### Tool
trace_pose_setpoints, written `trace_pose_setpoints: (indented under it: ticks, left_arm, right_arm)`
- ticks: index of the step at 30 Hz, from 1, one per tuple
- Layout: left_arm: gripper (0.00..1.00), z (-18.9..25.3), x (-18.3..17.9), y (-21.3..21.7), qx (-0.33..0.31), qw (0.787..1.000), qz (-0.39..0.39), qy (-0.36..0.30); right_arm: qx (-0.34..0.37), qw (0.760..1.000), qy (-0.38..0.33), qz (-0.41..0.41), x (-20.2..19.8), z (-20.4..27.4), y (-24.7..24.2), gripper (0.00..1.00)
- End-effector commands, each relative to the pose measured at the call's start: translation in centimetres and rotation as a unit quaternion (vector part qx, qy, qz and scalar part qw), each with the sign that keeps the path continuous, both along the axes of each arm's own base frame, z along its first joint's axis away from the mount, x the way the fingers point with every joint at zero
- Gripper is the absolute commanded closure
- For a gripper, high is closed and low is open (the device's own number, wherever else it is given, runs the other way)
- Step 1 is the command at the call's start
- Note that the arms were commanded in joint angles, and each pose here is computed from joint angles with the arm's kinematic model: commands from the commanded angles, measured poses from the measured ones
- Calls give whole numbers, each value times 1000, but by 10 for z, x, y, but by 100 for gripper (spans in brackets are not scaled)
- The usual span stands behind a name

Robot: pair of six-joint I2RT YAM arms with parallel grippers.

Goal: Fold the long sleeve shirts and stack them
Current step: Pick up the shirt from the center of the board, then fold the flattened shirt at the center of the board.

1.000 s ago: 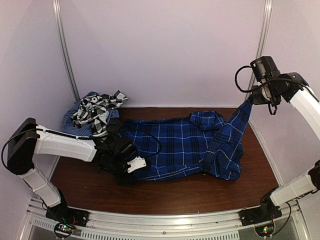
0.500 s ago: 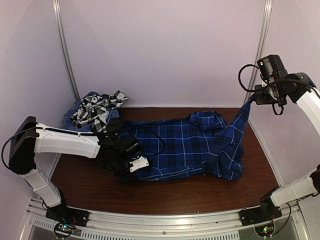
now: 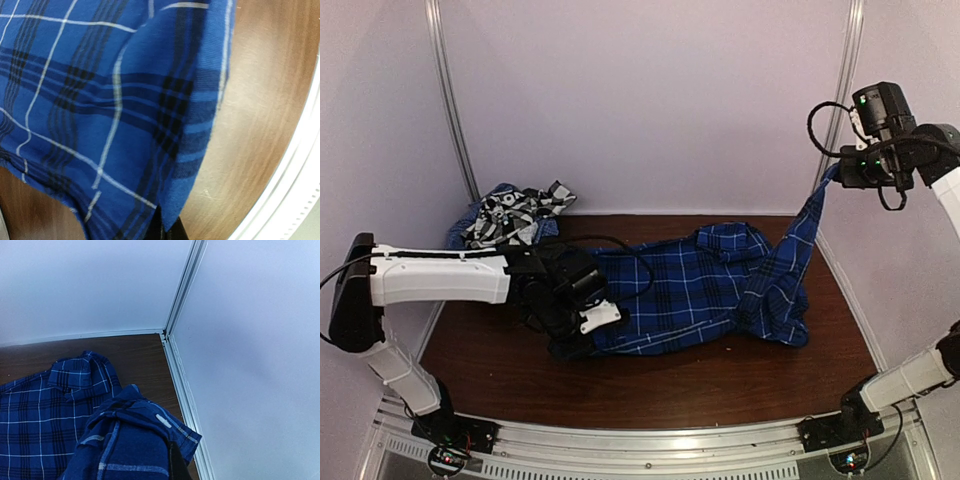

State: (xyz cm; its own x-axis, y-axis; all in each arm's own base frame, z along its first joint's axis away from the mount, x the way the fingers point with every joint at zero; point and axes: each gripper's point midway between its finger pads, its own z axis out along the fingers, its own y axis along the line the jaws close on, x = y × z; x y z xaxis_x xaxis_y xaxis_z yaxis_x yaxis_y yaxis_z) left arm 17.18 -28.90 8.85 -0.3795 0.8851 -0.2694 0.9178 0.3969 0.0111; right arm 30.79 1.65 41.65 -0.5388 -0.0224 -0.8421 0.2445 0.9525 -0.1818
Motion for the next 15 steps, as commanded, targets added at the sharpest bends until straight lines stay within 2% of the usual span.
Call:
trace_pose_setpoints:
  ticks: [1,8,15]
  left_arm:
    - [100,2,28,6,8,1000,22,-3]
    - [100,-8,70,6,17,999,31,-6]
    - [100,-16,104,-12,23,1000,15,-13]
  right_arm:
    - [-38,999,3,-27,12,5,-9,100]
    - [-89,994,12,-69,43,0,-13,100]
    - [-135,985,29,-98,62,-13,-16,100]
